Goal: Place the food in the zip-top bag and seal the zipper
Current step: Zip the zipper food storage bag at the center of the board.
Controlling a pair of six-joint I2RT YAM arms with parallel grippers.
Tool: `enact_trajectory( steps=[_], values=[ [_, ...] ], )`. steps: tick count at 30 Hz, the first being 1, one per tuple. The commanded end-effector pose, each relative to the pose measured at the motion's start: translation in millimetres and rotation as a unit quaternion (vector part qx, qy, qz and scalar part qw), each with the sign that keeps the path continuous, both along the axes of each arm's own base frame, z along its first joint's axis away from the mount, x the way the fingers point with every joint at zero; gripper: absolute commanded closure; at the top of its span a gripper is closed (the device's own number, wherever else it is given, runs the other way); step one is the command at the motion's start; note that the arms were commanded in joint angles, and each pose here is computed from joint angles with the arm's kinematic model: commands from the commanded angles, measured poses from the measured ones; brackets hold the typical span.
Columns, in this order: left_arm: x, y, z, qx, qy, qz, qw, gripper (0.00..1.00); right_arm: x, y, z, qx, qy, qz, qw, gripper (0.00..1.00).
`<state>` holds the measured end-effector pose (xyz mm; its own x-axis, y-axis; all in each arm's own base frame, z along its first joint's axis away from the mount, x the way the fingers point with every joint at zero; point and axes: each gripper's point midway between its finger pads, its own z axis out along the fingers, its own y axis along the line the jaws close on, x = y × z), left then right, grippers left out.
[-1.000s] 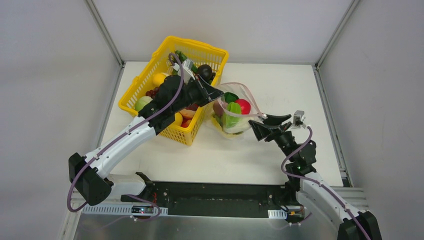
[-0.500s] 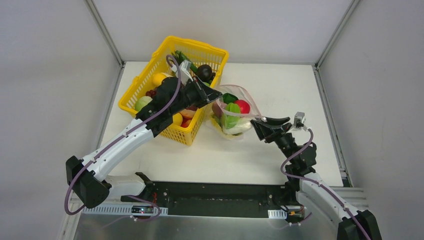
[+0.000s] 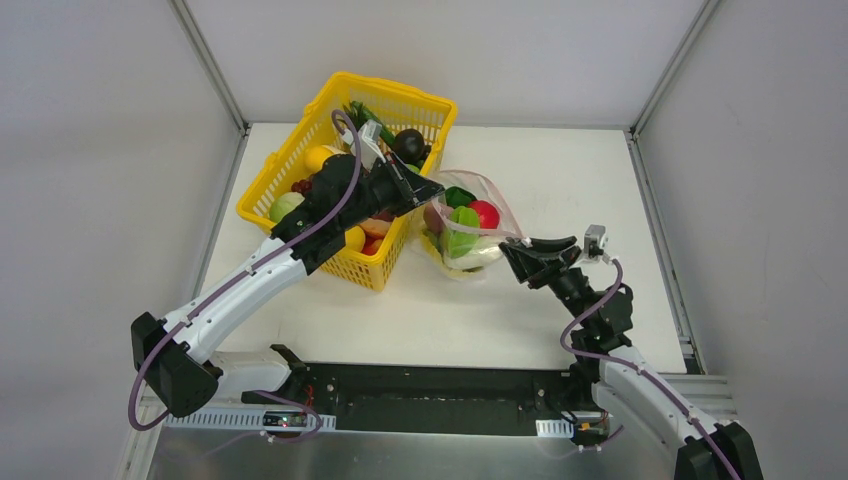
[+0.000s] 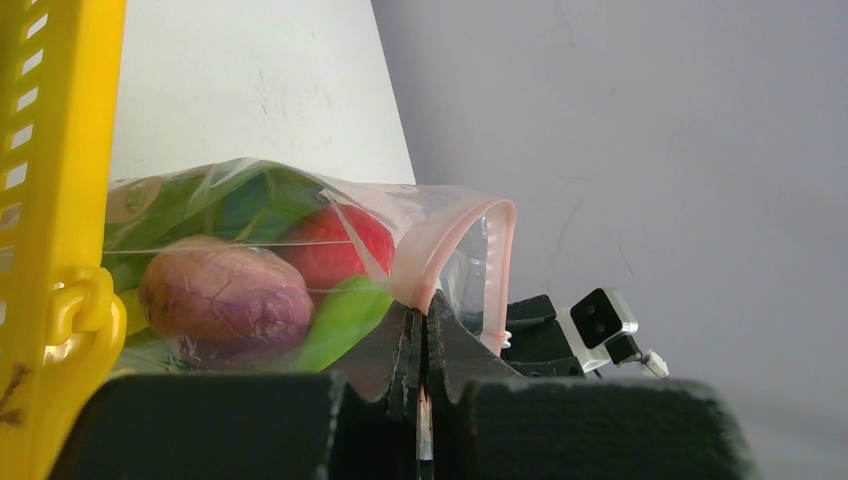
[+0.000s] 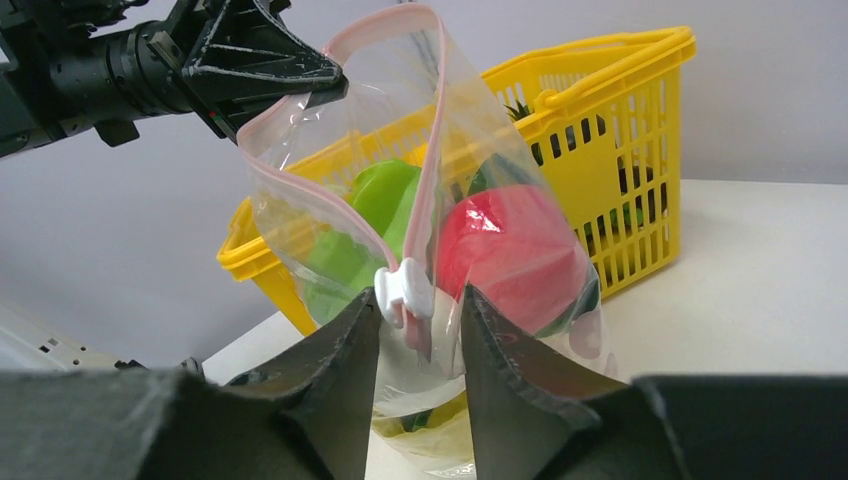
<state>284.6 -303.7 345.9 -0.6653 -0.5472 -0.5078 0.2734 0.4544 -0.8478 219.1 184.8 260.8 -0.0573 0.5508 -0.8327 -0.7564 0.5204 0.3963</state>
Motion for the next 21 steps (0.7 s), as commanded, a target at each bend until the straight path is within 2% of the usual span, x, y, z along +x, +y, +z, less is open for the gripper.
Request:
enact_trajectory(
  steps=[1,5,8,11,16,21],
  values=[
    [2.0,10.2,40.2,-0.045,-0.051,0.017,0.998,1.0,-4.2,-2.0,13.0,-0.002,-0.034,-0.003,0.999,0.64],
    [3.0,11.1,39.8,-0.046,-0.051,0.02,0.997,1.0,-6.2,-3.0,16.1,0.002,-0.038,-0.003,0.999,0.64],
    [3.3,12.0,40.6,-0.049,-0.052,0.022,0.997,1.0,-7.3,-4.6,16.5,0.006,-0.039,-0.006,0.999,0.5],
    [3.9,12.6,41.0,-0.052,-0.052,0.024,0.997,1.0,-7.4,-6.3,14.0,0.009,-0.036,-0.01,0.999,0.46],
    [4.0,13.3,40.5,-0.052,-0.052,0.026,0.997,1.0,-8.7,-5.1,13.9,0.009,-0.035,-0.004,0.999,0.6],
    [4.3,14.7,40.9,-0.052,-0.052,0.028,0.997,1.0,-9.1,-4.8,13.0,0.008,-0.033,-0.003,0.999,0.64]
  ],
)
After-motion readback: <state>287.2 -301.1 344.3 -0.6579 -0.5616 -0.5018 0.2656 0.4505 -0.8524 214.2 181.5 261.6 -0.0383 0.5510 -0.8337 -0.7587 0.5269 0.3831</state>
